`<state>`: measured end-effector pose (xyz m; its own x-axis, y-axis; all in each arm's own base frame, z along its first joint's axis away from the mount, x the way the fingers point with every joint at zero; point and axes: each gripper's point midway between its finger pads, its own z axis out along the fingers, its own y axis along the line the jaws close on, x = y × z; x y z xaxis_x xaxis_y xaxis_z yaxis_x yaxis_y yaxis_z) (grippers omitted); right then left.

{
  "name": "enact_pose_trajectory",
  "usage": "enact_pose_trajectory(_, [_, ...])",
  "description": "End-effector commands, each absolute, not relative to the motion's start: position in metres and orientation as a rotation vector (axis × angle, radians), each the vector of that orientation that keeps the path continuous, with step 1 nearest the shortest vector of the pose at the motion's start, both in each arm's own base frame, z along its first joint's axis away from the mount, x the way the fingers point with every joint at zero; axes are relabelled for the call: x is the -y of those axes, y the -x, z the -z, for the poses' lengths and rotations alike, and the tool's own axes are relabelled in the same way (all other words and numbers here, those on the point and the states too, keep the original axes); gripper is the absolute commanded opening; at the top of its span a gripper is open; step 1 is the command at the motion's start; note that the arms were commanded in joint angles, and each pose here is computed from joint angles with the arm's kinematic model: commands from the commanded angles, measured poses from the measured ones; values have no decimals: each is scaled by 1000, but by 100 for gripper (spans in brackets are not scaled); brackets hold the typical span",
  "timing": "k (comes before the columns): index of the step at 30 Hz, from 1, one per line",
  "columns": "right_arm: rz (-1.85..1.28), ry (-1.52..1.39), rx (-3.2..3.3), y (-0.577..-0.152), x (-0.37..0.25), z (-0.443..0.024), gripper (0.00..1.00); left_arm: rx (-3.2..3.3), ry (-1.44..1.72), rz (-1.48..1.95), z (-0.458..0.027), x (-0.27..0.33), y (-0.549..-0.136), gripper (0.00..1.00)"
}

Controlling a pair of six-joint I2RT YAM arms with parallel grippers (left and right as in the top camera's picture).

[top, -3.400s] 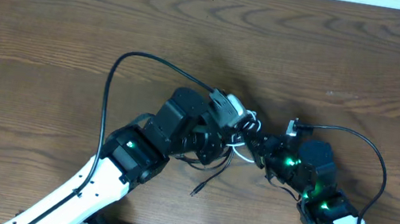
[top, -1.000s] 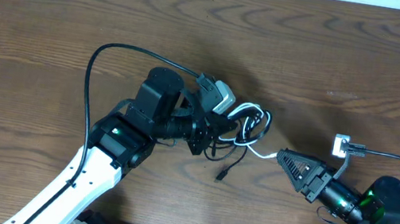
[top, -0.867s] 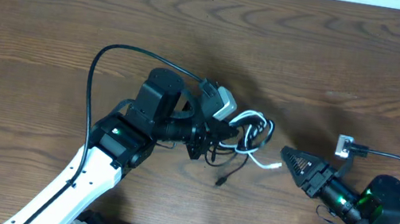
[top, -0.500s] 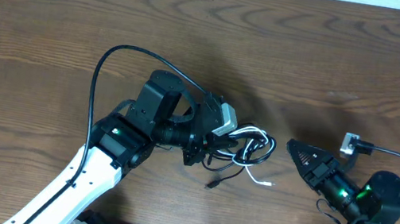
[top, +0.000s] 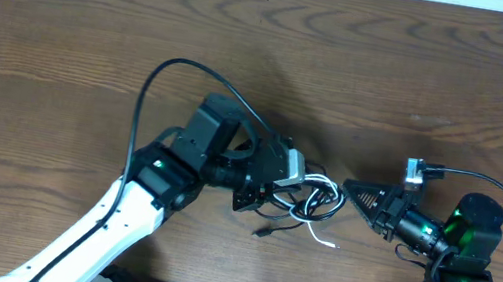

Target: Untangle cables

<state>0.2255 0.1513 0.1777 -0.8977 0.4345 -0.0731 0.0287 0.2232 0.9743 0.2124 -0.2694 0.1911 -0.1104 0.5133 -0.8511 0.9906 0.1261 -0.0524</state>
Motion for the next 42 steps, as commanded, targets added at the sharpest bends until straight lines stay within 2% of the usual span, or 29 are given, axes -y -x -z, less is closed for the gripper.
enact_pose_trajectory(1, [-1815, -337, -2212, -210, -164, -180, 26, -1693, -1506, 805, -187, 271, -218, 7])
enact_pose_trajectory(5, [-1802, -317, -2284, -204, -175, -166, 24, -1632, -1507, 795, -195, 279, -220, 7])
enact_pose_trajectory(12, [-1616, -451, -2492, -200, -184, -114, 22, -1534, -1512, 851, -212, 286, -212, 8])
enact_pose_trajectory(16, [-1621, -437, -2467, -208, -185, -115, 22, -1537, -1531, 918, -212, 285, -201, 7])
enact_pose_trajectory(23, [-1612, -401, -2363, -227, -180, -128, 34, -1435, -1570, 1142, -226, 290, -170, 7])
enact_pose_trajectory(29, [-1588, -447, -2335, -238, -167, -125, 33, -1346, -1581, 1285, -240, 289, -153, 8])
enact_pose_trajectory(36, [-1619, -44, -2197, -233, -178, -152, 33, -1502, -1522, 1071, -221, 279, -189, 7])
enact_pose_trajectory(42, [-1642, 111, -2158, -223, -183, -158, 36, -1537, -1480, 889, -217, 276, -217, 8])
